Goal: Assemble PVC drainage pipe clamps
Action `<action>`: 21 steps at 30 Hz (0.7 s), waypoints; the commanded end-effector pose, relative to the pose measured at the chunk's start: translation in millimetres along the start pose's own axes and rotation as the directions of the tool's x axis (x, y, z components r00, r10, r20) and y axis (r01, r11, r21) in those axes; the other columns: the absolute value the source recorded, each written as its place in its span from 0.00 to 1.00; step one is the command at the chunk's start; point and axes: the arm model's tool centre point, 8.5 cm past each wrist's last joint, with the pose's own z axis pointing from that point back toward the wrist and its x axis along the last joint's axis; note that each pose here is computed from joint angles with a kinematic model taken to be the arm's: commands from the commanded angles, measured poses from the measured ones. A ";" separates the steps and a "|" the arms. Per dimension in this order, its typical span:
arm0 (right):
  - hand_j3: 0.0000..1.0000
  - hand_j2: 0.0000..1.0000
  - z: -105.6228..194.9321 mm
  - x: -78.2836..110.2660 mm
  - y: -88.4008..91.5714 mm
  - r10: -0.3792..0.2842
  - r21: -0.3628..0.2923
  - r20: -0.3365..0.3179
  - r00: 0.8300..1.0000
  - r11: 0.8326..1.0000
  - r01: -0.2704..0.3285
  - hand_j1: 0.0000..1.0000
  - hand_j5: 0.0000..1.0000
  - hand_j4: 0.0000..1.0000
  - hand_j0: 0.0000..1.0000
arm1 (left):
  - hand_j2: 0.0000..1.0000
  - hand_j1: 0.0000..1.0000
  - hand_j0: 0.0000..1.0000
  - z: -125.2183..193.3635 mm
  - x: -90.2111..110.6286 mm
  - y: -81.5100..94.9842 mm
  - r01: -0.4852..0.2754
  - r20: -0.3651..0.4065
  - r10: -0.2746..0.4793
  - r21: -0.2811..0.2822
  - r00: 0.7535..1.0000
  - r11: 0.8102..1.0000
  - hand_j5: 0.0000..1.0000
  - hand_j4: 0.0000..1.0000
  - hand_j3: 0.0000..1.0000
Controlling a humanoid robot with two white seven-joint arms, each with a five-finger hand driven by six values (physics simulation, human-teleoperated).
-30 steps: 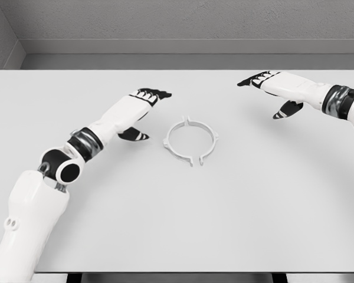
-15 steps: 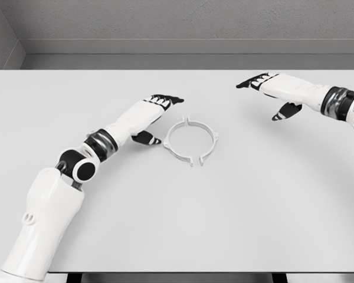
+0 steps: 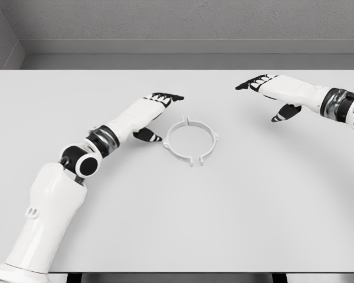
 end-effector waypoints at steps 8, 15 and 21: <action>1.00 1.00 -0.2 0.4 -0.6 -0.002 -0.001 0.002 1.000 1.000 0.002 1.00 1.00 1.00 1.00 | 1.00 1.00 1.00 -4.5 9.0 -3.4 -0.011 0.020 0.011 0.001 1.000 1.000 1.00 1.00 1.00; 1.00 1.00 -0.2 1.0 -0.1 -0.001 -0.001 0.005 1.000 1.000 0.001 1.00 1.00 1.00 1.00 | 1.00 1.00 1.00 -4.7 11.0 -3.3 -0.010 0.026 0.010 0.002 1.000 1.000 1.00 1.00 1.00; 1.00 1.00 -0.2 1.2 -0.2 -0.001 -0.001 0.007 1.000 1.000 0.001 1.00 1.00 1.00 1.00 | 1.00 1.00 1.00 -7.0 15.8 -4.0 -0.015 0.036 0.015 0.005 0.999 1.000 1.00 1.00 1.00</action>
